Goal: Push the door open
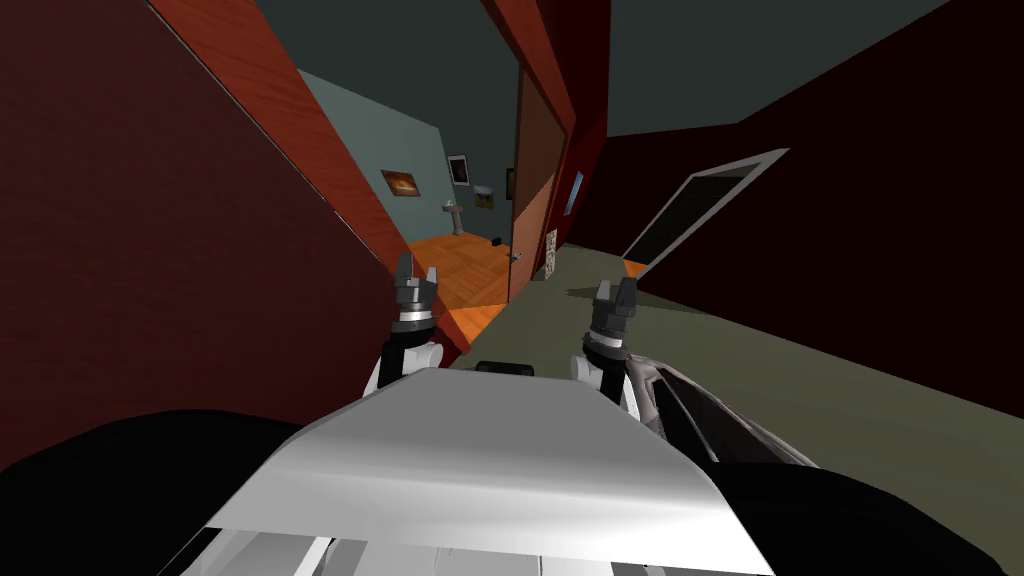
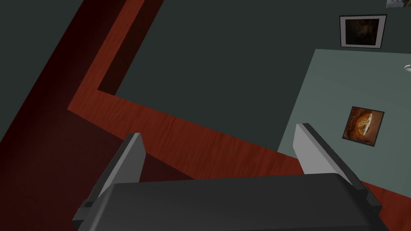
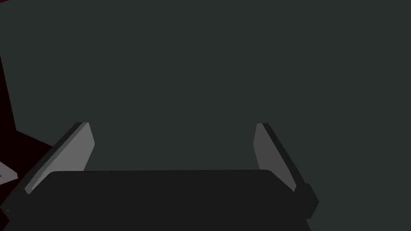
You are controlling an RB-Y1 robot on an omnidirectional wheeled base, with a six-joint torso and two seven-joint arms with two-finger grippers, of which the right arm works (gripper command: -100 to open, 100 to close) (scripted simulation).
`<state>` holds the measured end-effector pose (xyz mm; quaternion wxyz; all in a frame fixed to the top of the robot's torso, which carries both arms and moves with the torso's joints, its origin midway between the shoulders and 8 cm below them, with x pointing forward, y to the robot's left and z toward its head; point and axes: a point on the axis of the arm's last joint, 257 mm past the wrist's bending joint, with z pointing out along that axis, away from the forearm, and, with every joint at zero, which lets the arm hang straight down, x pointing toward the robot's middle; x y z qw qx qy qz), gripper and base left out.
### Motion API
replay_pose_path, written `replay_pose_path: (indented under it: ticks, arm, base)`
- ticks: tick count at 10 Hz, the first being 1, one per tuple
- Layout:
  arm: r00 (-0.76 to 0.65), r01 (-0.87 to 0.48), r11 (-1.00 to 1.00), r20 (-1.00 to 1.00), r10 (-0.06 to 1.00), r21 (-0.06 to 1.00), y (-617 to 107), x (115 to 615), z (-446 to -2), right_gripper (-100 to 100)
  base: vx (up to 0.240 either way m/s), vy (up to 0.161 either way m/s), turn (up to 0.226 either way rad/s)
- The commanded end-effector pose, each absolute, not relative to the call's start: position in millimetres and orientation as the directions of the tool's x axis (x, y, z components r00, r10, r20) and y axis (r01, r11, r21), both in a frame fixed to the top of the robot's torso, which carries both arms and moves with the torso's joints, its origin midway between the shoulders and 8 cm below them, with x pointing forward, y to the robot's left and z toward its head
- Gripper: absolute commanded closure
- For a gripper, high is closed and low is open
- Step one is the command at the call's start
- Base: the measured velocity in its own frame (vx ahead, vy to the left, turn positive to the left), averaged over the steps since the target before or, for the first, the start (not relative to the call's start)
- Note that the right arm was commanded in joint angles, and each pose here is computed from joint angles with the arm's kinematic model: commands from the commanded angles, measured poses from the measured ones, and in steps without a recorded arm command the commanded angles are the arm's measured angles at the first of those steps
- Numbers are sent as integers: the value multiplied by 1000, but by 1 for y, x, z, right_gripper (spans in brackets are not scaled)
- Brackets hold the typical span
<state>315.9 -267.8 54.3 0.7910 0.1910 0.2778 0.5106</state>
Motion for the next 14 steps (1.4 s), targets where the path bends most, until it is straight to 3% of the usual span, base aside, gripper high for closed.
replay_pose_path:
  ticks: [1,14]
  arm:
    - [291,-703,378,-242,926,602,-261,324,45,-100]
    - [22,-660,160,-194,981,734,-194,379,-38,-100]
  base:
    - [119,-42,11]
    - [171,-52,17]
